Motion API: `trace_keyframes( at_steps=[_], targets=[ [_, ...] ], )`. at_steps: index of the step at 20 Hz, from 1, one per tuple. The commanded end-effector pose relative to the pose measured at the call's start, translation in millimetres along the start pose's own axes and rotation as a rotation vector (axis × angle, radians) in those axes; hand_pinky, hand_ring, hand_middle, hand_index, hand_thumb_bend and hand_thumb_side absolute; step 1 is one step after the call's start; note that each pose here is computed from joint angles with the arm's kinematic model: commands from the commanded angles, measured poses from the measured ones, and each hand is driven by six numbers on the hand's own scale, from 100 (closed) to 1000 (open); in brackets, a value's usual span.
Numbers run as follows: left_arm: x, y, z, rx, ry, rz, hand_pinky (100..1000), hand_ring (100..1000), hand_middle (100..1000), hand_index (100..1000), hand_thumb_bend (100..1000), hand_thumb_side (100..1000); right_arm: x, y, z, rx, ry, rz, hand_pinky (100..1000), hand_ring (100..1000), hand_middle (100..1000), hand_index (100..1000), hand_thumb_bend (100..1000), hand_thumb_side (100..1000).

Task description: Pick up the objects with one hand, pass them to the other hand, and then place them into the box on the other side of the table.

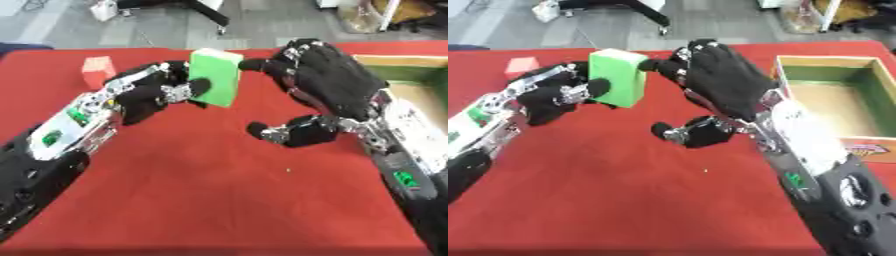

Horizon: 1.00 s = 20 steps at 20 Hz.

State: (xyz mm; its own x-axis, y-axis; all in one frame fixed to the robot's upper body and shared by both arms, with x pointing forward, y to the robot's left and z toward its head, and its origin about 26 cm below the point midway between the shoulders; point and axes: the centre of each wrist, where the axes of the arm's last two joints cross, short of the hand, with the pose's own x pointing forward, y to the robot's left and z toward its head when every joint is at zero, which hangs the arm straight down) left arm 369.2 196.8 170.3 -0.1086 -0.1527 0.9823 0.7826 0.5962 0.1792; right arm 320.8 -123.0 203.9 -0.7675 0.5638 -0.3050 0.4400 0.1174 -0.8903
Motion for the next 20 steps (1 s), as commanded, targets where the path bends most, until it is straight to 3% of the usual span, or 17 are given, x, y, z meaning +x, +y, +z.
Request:
trace_keyframes(
  at_steps=[1, 20],
  targets=[
    [12, 4.6, 2, 0.003, 0.007, -0.041, 782, 569, 469, 529, 124, 299, 0, -1.3, -4, -0.021, 0.021, 0.029, 555, 302, 266, 852, 500, 405],
    [3, 19.8, 9, 0.057, 0.122, -0.072, 773, 554, 458, 519, 106, 272, 2, 0.8, -7, -0.013, 0.035, 0.031, 534, 283, 246, 846, 470, 415]
  ],
)
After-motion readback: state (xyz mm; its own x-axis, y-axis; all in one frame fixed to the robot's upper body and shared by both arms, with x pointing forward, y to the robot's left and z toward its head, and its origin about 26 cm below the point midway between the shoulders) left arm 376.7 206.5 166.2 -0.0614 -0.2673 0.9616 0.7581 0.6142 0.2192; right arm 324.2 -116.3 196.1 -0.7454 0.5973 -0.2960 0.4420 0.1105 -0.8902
